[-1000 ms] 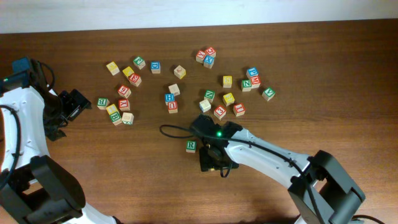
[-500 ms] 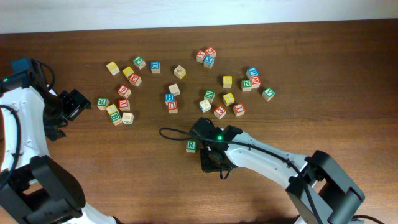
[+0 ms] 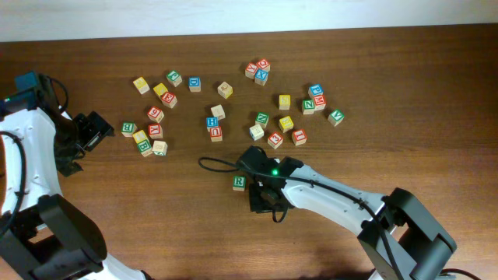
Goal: Spell out RSS
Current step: 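Lower the yellow S block onto the table right of the R block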
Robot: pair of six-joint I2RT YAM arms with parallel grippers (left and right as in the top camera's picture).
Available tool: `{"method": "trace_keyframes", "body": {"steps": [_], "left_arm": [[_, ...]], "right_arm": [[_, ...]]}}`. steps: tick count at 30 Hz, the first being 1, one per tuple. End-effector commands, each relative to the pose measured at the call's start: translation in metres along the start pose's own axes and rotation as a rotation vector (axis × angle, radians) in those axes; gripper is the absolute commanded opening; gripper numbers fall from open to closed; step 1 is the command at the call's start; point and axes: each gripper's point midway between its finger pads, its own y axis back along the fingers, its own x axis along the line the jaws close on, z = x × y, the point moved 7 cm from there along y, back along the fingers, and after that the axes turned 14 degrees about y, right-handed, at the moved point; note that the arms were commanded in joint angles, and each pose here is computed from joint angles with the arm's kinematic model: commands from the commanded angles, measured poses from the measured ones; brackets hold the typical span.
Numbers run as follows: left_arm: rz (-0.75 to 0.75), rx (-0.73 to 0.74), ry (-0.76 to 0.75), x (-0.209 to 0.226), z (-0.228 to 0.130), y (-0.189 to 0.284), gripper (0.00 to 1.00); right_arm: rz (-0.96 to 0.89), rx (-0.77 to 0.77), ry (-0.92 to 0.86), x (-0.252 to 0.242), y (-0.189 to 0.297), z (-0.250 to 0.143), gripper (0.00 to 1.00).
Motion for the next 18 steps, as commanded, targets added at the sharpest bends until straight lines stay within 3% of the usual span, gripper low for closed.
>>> {"method": "trace_keyframes", "body": {"steps": [1, 5, 11, 18], "left_arm": [[-0.023, -0.024, 0.016, -0.001, 0.001, 0.01, 0.99], [-0.023, -0.024, 0.016, -0.001, 0.001, 0.01, 0.99], [-0.023, -0.024, 0.016, -0.001, 0.001, 0.01, 0.99], [-0.023, -0.024, 0.016, -0.001, 0.001, 0.01, 0.99]], "right_arm": [[-0.011, 0.001, -0.028, -0.008, -0.002, 0.003, 0.26], [-0.014, -0.011, -0.082, -0.026, -0.001, 0.013, 0.21], [0.005, -0.088, -0.046, -0.048, 0.006, 0.038, 0.22], [0.058, -0.201, 0.01, -0.04, 0.013, 0.061, 0.22]]}}
